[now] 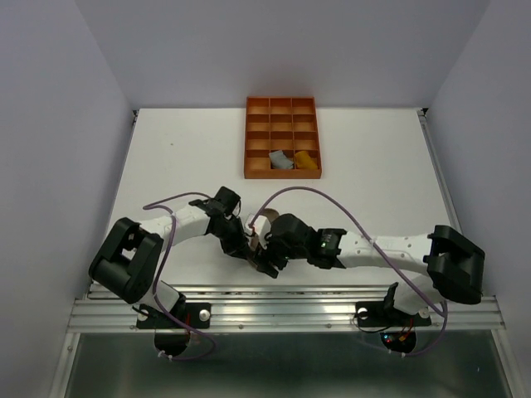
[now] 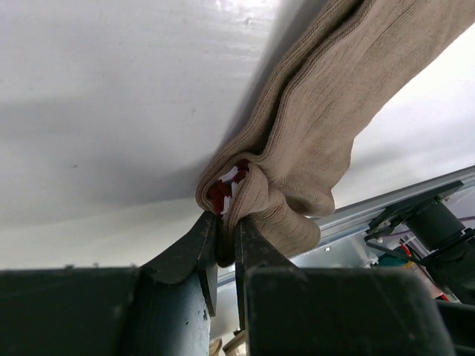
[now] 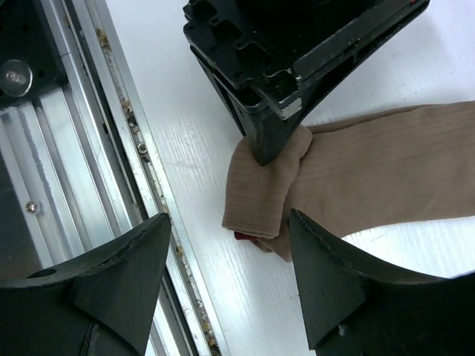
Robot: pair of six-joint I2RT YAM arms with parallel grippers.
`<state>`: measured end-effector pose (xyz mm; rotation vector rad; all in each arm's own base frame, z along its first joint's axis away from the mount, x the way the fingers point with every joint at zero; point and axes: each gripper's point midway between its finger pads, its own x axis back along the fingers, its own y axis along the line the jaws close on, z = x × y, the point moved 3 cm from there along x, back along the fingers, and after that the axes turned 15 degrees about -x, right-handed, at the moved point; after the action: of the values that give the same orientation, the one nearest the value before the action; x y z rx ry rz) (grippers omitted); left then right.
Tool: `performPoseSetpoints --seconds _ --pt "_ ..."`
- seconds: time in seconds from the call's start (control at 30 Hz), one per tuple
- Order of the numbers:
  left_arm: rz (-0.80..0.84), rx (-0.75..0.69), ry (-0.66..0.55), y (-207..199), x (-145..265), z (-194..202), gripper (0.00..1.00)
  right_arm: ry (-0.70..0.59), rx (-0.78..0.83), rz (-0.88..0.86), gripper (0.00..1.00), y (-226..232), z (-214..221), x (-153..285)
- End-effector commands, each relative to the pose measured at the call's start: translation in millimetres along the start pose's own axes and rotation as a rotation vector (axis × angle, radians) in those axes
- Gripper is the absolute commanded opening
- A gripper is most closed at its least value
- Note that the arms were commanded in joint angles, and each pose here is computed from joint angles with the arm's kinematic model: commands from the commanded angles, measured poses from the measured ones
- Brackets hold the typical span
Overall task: Roll the socks
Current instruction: Roll the sock at the center of the board.
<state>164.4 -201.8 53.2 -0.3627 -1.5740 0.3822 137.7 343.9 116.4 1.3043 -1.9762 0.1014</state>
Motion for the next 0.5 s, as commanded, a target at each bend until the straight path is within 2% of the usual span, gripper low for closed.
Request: performPoseSetpoints --seconds 0.0,0.13,0.3,0.47 --pt "-0.029 0.021 0.074 -0.2 8.2 11.8 0.00 -0.064 0.117 0.074 0.70 4.3 -7.8 -5.8" --pt "-0.022 0.038 0.084 -2.0 8.8 13.1 0.00 -0.023 0.166 0.148 0.70 1.7 2.3 -18.2" --pt "-0.013 0.044 0.097 -3.7 8.8 14.3 0.00 0.016 0.234 0.160 0.70 15.5 14.4 -31.2" --pt "-0.011 0.051 0.122 -2.0 6.8 18.1 0.00 0.015 0.268 0.261 0.69 8.6 17.1 -38.9"
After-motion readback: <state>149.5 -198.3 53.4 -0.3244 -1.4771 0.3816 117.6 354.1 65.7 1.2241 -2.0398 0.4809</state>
